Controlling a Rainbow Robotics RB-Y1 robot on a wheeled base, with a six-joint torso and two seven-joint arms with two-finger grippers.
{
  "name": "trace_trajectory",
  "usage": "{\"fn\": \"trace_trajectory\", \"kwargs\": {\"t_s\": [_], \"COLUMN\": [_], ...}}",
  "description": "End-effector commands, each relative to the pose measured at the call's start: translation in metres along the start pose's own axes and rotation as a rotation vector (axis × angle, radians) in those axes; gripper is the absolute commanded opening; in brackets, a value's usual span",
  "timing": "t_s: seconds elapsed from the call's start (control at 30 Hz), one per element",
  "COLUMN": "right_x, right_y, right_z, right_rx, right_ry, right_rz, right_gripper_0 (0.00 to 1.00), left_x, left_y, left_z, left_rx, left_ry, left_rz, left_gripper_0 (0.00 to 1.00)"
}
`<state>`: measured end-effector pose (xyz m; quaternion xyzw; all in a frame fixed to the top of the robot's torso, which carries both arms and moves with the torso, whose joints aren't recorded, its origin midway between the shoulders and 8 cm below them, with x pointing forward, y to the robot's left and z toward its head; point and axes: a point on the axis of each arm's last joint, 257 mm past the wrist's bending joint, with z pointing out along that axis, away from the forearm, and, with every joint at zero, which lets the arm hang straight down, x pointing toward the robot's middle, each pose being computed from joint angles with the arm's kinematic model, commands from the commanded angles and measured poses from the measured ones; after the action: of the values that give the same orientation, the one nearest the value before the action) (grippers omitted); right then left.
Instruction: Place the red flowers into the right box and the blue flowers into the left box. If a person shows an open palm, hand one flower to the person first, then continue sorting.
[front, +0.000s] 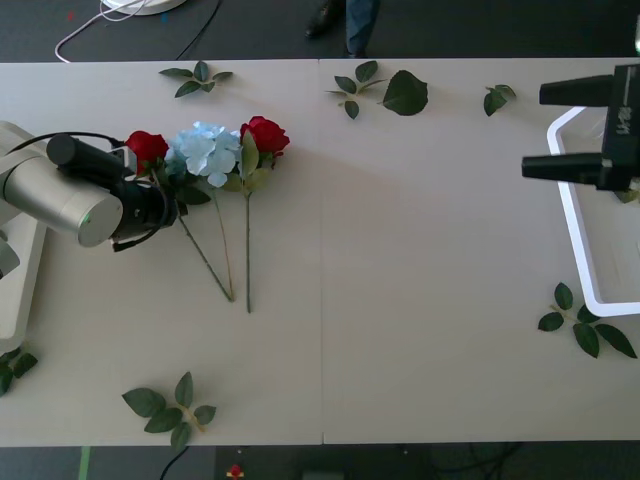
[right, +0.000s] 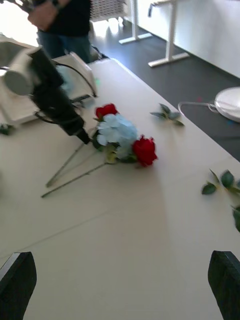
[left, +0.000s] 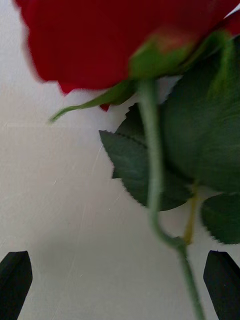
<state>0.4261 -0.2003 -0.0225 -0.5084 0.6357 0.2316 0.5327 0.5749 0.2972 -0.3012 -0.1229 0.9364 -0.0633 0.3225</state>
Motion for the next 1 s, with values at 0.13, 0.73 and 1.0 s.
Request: {"fn": "trace_trajectory", "kwargs": {"t_s": [0.13, 0.73, 1.0], "right_x": [-0.005, -0.001, -0.001], "right_y": [0.021, 0.040, 0.040], "right_z": [-0.017, -0.017, -0.017], "right_rx": [-0.049, -0.092, -0.092], "right_ry": [-0.014, -0.003, -0.003], "right_rz": [0.016, 0.045, 0.045], "right_gripper_0": [1.00, 1.00, 1.00], "left_x": [-0.028, 0.007, 0.000], "left_y": [-0.016, -0.028, -0.024], "left_z": [-0.015, -0.003, -0.003], "left_rx": [0.019, 0.011, -0.006], "left_ry": [-0.040, 0.025, 0.004], "left_rz": [0.072, 0.153, 0.194], "left_gripper_0": [1.00, 1.00, 0.00]}}
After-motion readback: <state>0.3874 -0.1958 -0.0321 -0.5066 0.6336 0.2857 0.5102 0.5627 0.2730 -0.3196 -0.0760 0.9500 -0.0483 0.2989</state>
